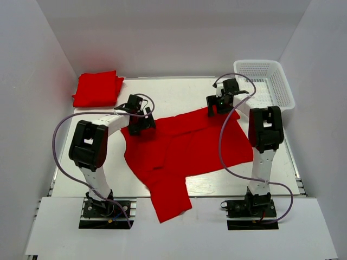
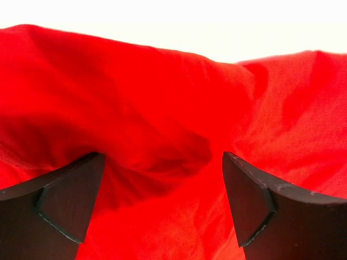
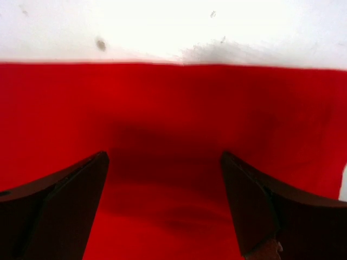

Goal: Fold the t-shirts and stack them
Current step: Fold the flattened tshirt in 1/3 of the way

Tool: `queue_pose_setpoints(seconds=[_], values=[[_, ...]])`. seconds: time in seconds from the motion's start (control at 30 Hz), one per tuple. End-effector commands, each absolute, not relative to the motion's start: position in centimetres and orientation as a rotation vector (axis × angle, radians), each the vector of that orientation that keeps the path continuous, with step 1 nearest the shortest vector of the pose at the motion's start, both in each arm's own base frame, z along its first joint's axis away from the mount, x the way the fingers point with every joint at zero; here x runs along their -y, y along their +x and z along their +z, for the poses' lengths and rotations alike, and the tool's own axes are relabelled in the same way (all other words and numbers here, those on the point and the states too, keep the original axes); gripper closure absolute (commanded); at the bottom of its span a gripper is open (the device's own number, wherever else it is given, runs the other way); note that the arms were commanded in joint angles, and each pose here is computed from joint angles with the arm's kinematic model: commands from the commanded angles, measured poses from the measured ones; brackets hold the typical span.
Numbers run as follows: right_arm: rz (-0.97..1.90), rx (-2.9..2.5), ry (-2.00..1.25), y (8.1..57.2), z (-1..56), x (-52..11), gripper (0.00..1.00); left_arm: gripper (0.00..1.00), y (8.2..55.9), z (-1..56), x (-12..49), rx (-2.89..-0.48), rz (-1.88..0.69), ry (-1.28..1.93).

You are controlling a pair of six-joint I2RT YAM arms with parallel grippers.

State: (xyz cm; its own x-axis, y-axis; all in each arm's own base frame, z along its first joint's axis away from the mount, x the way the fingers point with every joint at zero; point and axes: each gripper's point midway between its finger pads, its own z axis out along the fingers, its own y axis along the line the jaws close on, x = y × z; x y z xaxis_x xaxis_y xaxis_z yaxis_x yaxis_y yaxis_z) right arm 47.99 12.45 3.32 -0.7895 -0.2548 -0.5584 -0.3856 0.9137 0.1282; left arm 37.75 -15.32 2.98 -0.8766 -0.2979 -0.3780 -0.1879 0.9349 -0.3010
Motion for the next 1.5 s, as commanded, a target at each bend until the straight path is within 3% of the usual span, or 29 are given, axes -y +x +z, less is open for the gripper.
queue_pose_setpoints(seconds=[0.0,0.23,0.47,0.7,0.8,0.97,1.1,1.2,1.3,1.33,1.37,1.4,1.47], values=[[0.357,-2.508,-0.317,49.9,3.5,-12.6,0.1,0.0,38.9,1.4,12.2,-2.661,-0.2,-0.489],[0.291,-2.578,-0.088,51.5,1.0,-11.3,0.1,0.0,43.0,-0.5,10.1,-2.655,-0.179,-0.535],[0.286,-2.562,0.07,53.7,0.6,-10.6,0.1,0.0,54.3,-0.9,11.5,-2.574,-0.32,-0.359],[0.331,-2.54,0.013,56.3,1.1,-11.9,0.1,0.0,60.8,-1.6,12.7,-2.472,-0.428,-0.212],[0.335,-2.479,-0.037,57.2,3.4,-12.1,0.1,0.0,62.3,0.2,13.5,-2.408,-0.475,-0.156],[0.325,-2.362,-0.116,58.4,9.1,-12.3,0.1,0.0,64.0,8.9,13.7,-2.242,-0.481,-0.065],[0.341,-2.275,-0.244,57.6,14.5,-13.5,0.1,0.0,62.5,16.0,12.8,-2.176,-0.429,-0.022],[0.317,-2.258,-0.315,55.5,16.9,-14.2,0.1,0.0,59.6,18.3,12.1,-2.202,-0.367,-0.012],[0.282,-2.265,-0.339,52.3,17.9,-15.2,0.1,0.0,54.4,21.2,11.0,-2.224,-0.311,-0.033],[0.263,-2.234,-0.334,51.4,19.6,-15.0,0.1,0.0,51.8,18.6,10.3,-2.305,-0.286,-0.078],[0.253,-2.267,-0.331,50.2,18.2,-14.9,0.1,0.0,49.4,22.2,9.6,-2.244,-0.28,-0.102],[0.243,-2.266,-0.346,48.0,18.4,-15.6,0.1,0.0,46.1,18.8,9.2,-2.333,-0.256,-0.127],[0.226,-2.257,-0.261,44.8,18.5,-14.1,0.1,0.0,40.0,18.0,8.4,-2.356,-0.279,-0.241]])
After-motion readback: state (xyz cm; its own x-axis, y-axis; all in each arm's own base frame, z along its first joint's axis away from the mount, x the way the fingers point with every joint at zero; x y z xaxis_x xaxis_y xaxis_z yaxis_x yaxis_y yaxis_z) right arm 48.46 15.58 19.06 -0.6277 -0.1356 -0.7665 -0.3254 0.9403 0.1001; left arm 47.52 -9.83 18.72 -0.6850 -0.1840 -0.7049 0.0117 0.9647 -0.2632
